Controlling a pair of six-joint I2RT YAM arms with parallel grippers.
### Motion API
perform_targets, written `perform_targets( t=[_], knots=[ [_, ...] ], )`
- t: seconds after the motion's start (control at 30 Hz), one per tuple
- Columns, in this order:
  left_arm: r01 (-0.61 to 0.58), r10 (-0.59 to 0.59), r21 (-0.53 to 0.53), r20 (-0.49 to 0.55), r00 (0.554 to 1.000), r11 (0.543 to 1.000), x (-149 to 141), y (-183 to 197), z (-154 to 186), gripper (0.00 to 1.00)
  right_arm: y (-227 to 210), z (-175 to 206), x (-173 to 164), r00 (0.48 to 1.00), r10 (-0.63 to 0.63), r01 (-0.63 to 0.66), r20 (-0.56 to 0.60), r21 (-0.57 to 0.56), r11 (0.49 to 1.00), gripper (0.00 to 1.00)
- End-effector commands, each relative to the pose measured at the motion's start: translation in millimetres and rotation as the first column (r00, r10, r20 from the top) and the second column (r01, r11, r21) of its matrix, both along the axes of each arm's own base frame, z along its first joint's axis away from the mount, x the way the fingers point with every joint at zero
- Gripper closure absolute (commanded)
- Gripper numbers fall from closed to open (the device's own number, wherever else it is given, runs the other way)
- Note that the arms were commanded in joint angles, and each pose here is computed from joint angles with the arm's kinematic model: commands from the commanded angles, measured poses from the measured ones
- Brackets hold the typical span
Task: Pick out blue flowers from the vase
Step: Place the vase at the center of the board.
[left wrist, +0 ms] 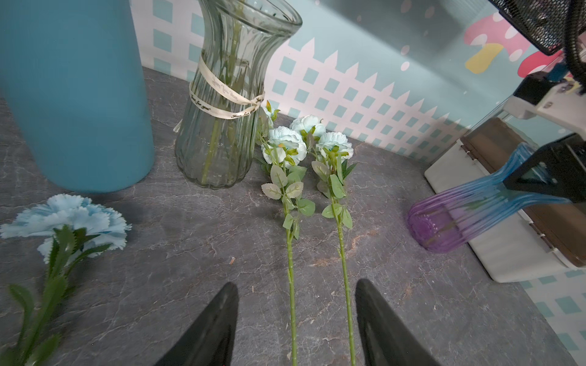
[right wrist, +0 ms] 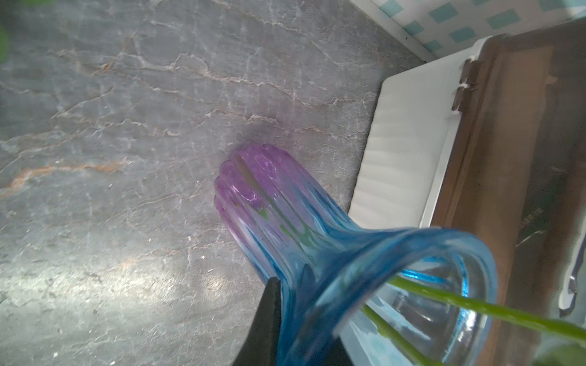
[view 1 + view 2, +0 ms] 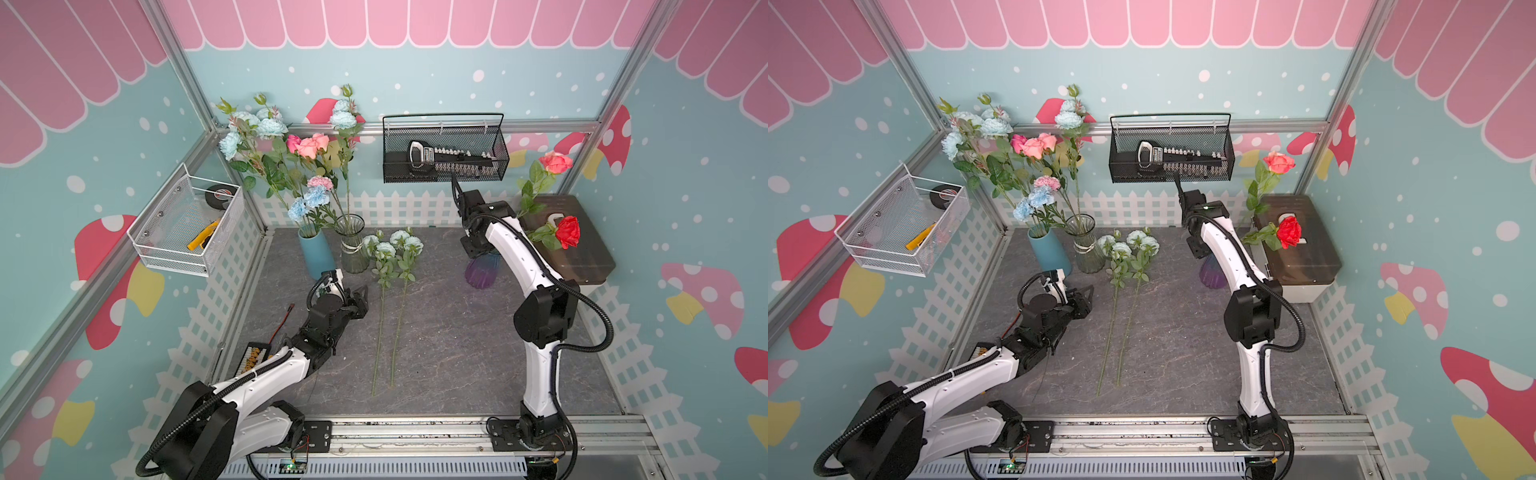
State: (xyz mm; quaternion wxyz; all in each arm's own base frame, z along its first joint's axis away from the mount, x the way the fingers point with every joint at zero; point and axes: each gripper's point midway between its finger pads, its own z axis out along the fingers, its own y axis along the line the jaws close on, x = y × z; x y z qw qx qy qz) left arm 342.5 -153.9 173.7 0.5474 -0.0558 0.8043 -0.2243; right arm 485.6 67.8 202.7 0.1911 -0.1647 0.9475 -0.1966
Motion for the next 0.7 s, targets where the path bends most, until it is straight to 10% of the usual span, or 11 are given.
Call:
perform_targets(
  t=[0.0, 0.37, 0.67],
  knots=[
    [0.002, -0.002, -0.033, 0.014, 1.000, 0.999, 0.6, -0.2, 4.3, 0.40, -9.3, -8.8, 25.1, 1.000, -0.002, 0.002, 0.009, -0.004, 1.000, 1.00],
    [0.002, -0.002, -0.031, 0.011, 1.000, 1.000, 2.4, -0.4, 4.4, 0.41, -40.0, -15.8, 63.7, 0.999, -0.027, 0.028, 0.046, -0.028, 0.999, 1.00],
    [0.005, -0.005, -0.030, 0.004, 1.000, 1.000, 3.5, -1.6, 2.8, 0.40, -58.6, -31.6, 31.0, 0.993, -0.051, 0.050, -0.104, -0.015, 0.999, 1.00]
  ],
)
